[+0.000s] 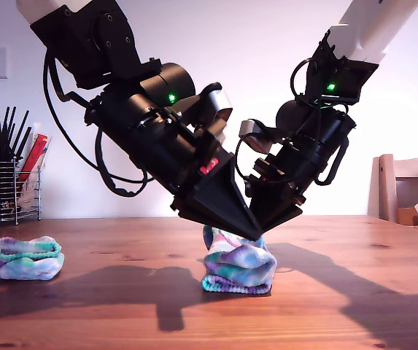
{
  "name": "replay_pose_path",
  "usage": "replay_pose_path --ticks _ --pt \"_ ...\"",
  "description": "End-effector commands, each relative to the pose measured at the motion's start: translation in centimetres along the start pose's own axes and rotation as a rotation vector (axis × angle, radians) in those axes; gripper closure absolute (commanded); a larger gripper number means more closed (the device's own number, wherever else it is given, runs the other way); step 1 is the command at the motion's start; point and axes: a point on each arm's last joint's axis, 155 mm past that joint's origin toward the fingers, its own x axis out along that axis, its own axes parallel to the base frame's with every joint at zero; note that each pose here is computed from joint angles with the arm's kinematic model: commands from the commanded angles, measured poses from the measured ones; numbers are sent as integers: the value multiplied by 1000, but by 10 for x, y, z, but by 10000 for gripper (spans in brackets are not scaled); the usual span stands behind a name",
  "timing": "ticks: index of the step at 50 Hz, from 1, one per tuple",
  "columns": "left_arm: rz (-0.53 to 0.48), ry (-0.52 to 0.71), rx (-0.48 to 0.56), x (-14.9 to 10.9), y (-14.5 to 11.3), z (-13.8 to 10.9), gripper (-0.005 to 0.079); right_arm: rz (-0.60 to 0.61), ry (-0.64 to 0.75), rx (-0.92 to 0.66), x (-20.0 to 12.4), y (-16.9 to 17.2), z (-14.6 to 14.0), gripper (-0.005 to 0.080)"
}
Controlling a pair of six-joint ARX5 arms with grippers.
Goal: Fold the socks in front of you. After folding them, place them to the left side.
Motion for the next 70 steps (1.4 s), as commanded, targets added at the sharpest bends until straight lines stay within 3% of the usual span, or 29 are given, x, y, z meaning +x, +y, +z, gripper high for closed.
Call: replay_pose_path --ticks 1,13,39,70 --pt "41 -17 4 -4 12 3 761 1 0 -1 0 0 -1 633" --pt "103 -30 6 -8 30 5 761 -12 -16 -18 0 -3 4 433" --pt "129 2 0 18 52 -14 761 -29 -44 -47 5 -9 11 434" --pt "98 79 -46 34 53 -43 761 43 34 5 37 -10 -23 435"
